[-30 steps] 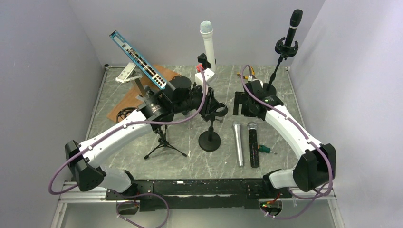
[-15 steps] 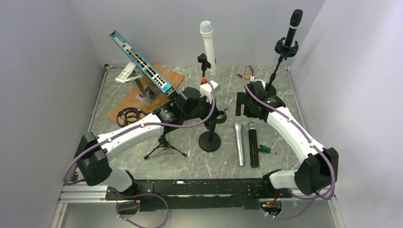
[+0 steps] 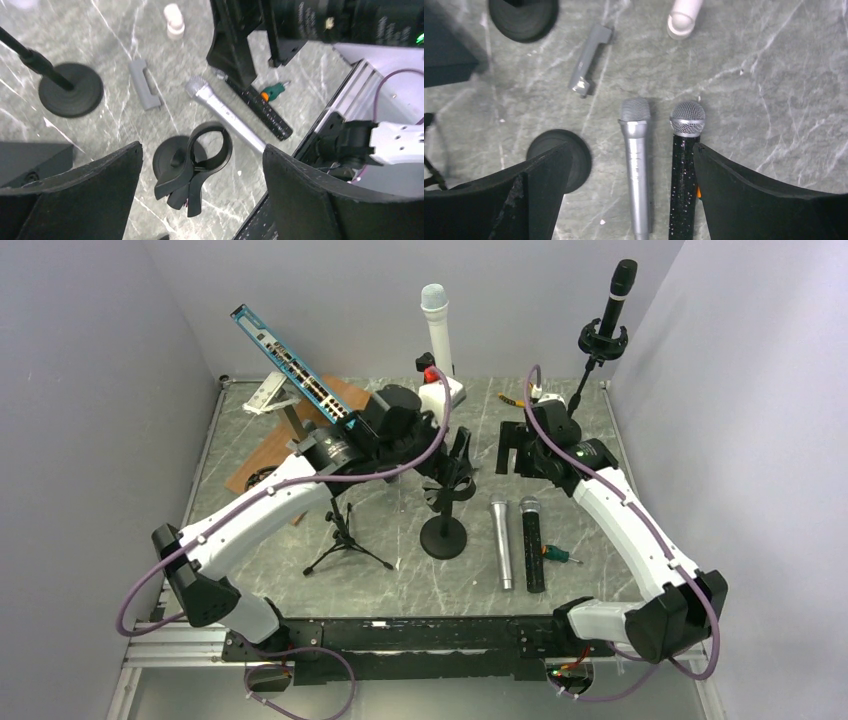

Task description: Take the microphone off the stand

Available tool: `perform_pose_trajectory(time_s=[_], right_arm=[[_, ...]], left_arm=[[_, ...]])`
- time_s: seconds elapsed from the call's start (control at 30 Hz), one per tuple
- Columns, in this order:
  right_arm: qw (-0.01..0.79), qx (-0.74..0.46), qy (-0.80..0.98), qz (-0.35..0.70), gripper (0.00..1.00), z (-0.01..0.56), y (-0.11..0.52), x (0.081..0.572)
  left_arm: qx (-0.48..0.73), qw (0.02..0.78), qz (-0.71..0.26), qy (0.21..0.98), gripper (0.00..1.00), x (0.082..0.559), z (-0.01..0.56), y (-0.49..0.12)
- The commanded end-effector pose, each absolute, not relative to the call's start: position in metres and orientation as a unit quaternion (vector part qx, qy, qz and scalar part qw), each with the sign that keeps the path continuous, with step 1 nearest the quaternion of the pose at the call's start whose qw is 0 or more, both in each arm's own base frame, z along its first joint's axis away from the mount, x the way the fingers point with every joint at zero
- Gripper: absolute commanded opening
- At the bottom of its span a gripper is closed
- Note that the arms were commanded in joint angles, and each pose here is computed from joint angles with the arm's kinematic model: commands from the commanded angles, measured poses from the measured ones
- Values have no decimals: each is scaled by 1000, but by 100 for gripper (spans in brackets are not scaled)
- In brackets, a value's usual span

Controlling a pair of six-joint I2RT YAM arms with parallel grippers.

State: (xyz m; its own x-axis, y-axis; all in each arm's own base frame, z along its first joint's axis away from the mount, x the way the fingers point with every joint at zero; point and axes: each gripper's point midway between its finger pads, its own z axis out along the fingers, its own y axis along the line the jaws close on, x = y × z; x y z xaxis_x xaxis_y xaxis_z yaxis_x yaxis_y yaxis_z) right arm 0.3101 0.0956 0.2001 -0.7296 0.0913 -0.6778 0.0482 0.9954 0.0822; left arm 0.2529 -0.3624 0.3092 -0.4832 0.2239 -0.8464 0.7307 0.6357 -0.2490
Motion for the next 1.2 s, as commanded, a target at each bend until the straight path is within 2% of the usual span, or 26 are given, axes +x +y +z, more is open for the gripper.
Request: perform_pose_trajectory(time_s=[0.0, 0.03, 0.23, 0.4, 0.53, 0.67, 0.8, 0.9, 1.03, 1.17], right_arm=[[436, 24, 897, 76, 92, 262, 115, 317], [446, 19, 891, 81, 92, 271, 119, 318], [530, -39, 838, 121, 93, 347, 167, 306], [587, -128, 756, 258, 95, 402, 247, 263], [587, -197, 694, 369, 97, 417, 305, 224], [562, -237, 664, 433, 100, 403, 365, 193], [567, -256, 661, 419, 100, 379, 414, 172], [585, -259, 678, 362, 100, 355, 438, 170], [608, -235, 712, 260, 100, 321, 447, 180], [610, -221, 728, 220, 97, 297, 449, 189]], left_arm=[[308, 449, -292, 787, 96, 244, 361, -341], [306, 458, -286, 784, 99, 243, 371, -334], [285, 510, -308, 751, 99, 217, 431, -286], [236, 571, -328, 714, 100, 181, 476, -223], [174, 628, -325, 685, 99, 154, 501, -159], [133, 660, -322, 665, 99, 130, 504, -110], [109, 660, -299, 681, 99, 124, 489, -84], [102, 654, -292, 690, 99, 121, 477, -77], [96, 644, -282, 705, 99, 120, 461, -72], [98, 638, -273, 714, 99, 120, 453, -70]])
